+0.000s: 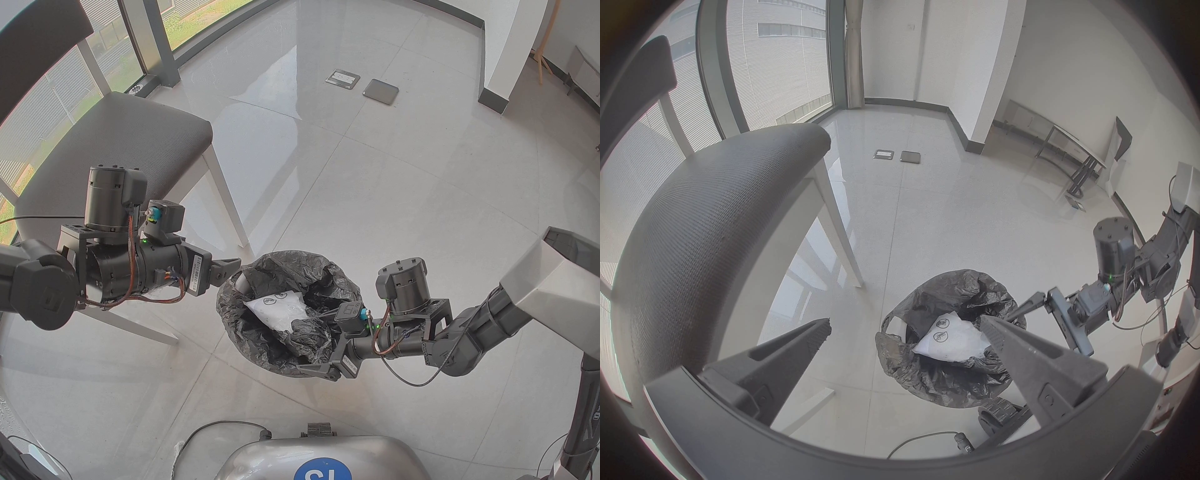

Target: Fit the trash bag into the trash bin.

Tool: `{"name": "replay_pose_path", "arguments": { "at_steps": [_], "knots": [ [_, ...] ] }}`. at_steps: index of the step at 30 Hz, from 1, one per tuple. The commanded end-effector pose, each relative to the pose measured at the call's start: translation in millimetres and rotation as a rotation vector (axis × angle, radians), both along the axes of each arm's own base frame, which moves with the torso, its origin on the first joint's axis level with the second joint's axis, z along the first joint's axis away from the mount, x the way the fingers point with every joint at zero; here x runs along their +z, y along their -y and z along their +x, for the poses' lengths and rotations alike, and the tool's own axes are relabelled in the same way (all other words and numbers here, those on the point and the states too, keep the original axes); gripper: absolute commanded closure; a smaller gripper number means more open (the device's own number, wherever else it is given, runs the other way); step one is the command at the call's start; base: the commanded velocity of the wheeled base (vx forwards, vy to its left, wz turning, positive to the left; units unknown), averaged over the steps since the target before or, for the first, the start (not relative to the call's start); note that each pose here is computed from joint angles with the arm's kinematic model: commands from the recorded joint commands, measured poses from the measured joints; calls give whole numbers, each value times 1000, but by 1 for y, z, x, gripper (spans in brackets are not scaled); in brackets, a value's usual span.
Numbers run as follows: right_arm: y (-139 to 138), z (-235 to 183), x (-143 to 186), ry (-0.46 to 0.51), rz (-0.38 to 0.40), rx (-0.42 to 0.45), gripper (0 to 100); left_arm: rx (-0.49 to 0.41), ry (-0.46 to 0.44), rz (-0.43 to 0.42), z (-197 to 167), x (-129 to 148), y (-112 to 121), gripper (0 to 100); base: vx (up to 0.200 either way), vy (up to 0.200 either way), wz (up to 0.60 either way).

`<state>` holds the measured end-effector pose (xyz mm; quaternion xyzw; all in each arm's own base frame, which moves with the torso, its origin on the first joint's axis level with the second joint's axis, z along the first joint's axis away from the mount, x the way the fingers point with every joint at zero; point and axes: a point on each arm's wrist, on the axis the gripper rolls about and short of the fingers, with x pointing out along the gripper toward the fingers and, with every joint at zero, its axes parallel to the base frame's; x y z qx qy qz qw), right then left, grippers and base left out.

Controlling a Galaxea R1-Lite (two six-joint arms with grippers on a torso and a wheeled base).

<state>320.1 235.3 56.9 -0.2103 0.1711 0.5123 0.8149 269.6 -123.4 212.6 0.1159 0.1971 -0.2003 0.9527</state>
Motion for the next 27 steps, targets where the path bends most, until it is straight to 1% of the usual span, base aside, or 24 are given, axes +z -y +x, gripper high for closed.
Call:
{"name": "replay_pose_path", "arguments": {
  "at_steps": [1,3,4,14,20,25,27],
  "knots": [
    [-3,4,-11,-14,-12,1,0,0,3,-1,0,1,0,0,0,0,0],
    [-5,5,-13,-12,-12,2,0,1,5,-2,0,1,0,0,0,0,0],
    [-5,6,-13,-11,-11,2,100,1,9,-4,0,1,0,0,0,0,0],
    [-6,9,-6,9,1,-4,100,-3,12,-8,1,1,0,0,0,0,0],
    [-8,29,21,92,52,-24,100,-2,9,-8,2,0,0,0,0,0,0],
    [-11,48,42,141,84,-40,100,-5,7,-8,3,0,1,0,0,0,0],
    [-13,56,42,145,86,-46,100,-5,7,-8,3,0,1,0,0,0,0]
  ]
}}
